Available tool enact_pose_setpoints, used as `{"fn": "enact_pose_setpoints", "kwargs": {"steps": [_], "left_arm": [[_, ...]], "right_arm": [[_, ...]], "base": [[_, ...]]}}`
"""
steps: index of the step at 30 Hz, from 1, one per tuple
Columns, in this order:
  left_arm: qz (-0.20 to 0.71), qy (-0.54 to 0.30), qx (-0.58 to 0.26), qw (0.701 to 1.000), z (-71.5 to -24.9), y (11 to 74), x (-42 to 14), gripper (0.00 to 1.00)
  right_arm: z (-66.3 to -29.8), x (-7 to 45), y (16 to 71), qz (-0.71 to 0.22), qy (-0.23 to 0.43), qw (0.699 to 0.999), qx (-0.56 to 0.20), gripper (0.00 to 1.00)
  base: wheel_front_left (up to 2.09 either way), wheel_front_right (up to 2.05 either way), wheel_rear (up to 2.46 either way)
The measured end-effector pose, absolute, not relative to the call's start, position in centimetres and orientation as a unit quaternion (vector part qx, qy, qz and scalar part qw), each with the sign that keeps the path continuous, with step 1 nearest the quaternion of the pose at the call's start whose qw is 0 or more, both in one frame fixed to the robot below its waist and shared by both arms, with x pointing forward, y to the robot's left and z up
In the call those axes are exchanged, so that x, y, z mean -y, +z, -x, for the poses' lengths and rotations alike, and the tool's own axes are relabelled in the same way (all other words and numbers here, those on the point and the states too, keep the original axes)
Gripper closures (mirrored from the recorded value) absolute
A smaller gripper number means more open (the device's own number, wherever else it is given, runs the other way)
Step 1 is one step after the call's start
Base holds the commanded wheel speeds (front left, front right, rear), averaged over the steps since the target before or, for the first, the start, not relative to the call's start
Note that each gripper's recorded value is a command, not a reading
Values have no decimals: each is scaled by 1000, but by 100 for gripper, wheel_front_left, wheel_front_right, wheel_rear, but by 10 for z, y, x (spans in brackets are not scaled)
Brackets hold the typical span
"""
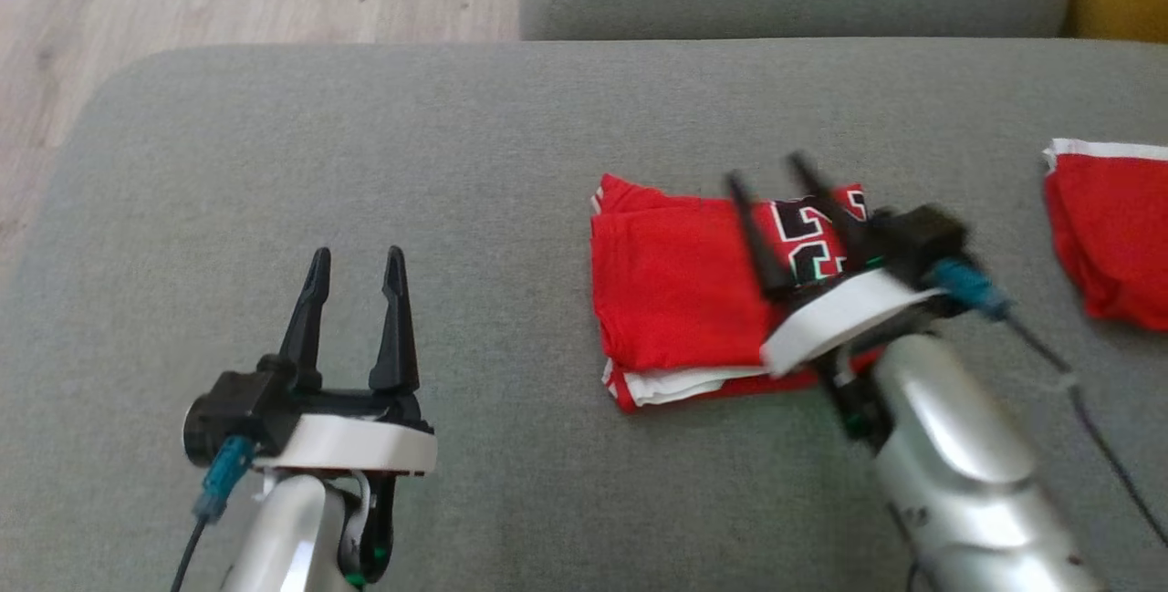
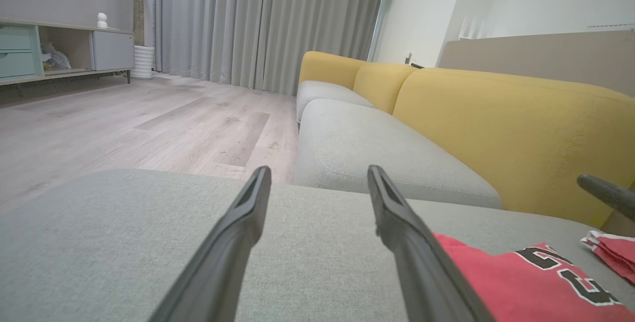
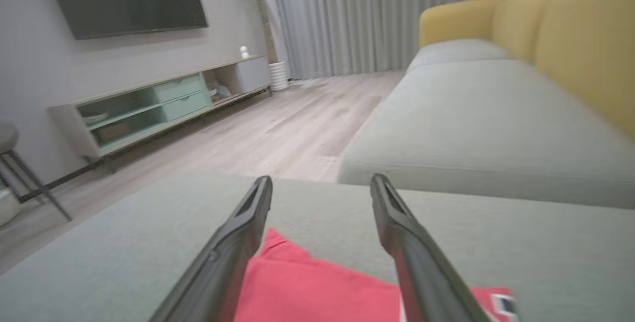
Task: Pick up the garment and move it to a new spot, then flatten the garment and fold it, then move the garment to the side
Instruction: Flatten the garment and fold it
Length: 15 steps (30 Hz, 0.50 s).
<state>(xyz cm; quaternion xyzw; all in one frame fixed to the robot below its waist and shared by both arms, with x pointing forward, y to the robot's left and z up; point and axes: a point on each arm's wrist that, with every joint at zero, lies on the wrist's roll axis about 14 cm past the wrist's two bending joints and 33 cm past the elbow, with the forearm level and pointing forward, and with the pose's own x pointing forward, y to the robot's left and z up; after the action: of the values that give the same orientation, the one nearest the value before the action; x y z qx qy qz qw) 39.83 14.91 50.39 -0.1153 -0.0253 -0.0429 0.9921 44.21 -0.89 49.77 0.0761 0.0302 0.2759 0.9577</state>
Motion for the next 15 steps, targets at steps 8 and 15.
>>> {"fn": "enact_pose_setpoints", "kwargs": {"steps": [8, 15], "left_arm": [[120, -63, 38, 990, -405, 513, -133, 0], [126, -65, 20, 990, -403, 501, -127, 0]], "right_arm": [[-453, 125, 503, -10, 114, 993, 13, 0], [-414, 170, 477, -5, 51, 999, -13, 0]], "base": [[0, 0, 0], [0, 0, 0]]}}
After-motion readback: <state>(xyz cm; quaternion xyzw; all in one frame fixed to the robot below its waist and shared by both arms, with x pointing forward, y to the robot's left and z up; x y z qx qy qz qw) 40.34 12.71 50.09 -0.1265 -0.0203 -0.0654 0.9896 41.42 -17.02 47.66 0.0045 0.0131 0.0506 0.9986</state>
